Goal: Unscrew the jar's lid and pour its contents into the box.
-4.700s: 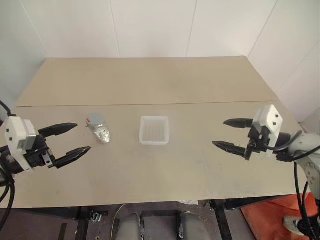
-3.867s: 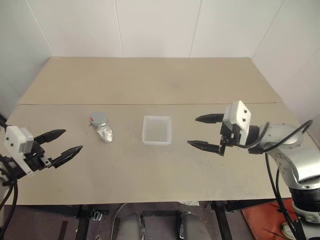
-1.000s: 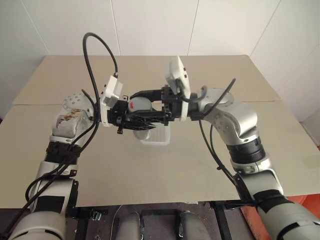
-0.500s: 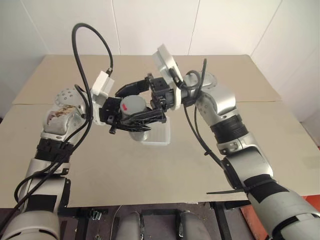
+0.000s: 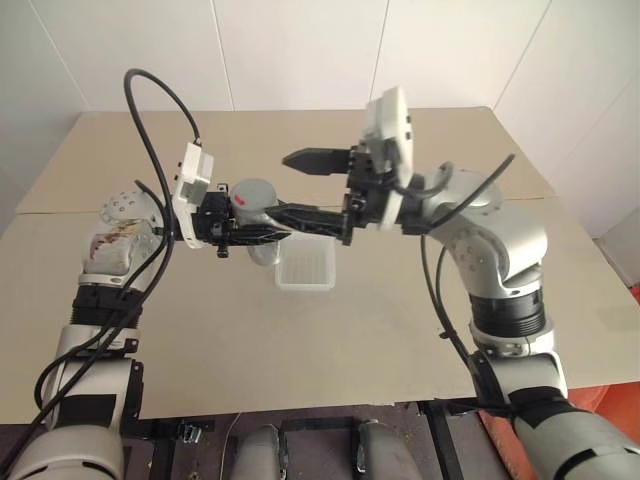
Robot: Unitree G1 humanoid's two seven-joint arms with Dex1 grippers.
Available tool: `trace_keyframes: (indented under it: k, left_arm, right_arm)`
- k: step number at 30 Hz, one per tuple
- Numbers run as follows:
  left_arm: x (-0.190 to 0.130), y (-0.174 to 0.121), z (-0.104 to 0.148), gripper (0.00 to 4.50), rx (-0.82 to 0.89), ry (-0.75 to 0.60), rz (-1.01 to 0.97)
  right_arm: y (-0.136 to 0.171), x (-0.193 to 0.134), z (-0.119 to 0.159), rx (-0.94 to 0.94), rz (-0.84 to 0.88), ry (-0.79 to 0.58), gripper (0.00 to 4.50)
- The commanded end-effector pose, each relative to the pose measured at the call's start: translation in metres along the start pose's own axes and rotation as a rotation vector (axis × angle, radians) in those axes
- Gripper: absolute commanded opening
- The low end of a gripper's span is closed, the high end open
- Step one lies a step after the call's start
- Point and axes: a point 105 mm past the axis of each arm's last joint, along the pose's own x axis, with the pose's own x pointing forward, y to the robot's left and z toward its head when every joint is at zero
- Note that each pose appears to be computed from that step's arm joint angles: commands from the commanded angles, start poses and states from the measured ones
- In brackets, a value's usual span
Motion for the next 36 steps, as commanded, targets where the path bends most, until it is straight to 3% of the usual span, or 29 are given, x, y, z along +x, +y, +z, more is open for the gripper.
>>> trace_keyframes:
  k: [1,10,25,29,36]
  left_arm:
    - [0.002,0.0,0.011,1.98,0.042,-0.015,0.005]
    - [0.001,-0.003,0.017,1.98,0.057,-0.012,-0.012]
    - [-0.032,-0.016,0.022,1.98,0.065,0.039,0.001]
    - [-0.031,-0.016,0.019,1.98,0.058,0.036,0.01]
    - [-0.012,-0.008,0.014,1.98,0.051,0.002,0.004]
  right_arm:
    - [0.004,0.015,0.008,-0.055,-0.036,0.003,4.46]
    - [-0.024,0.032,-0.004,-0.048,-0.181,0.043,4.46]
    - [-0.066,-0.044,0.0,-0.032,-0.325,0.049,4.46]
    - [-0.059,-0.043,0.001,-0.037,-0.294,0.042,4.46]
    - [-0.007,-0.007,0.021,-0.024,-0.042,-0.037,4.46]
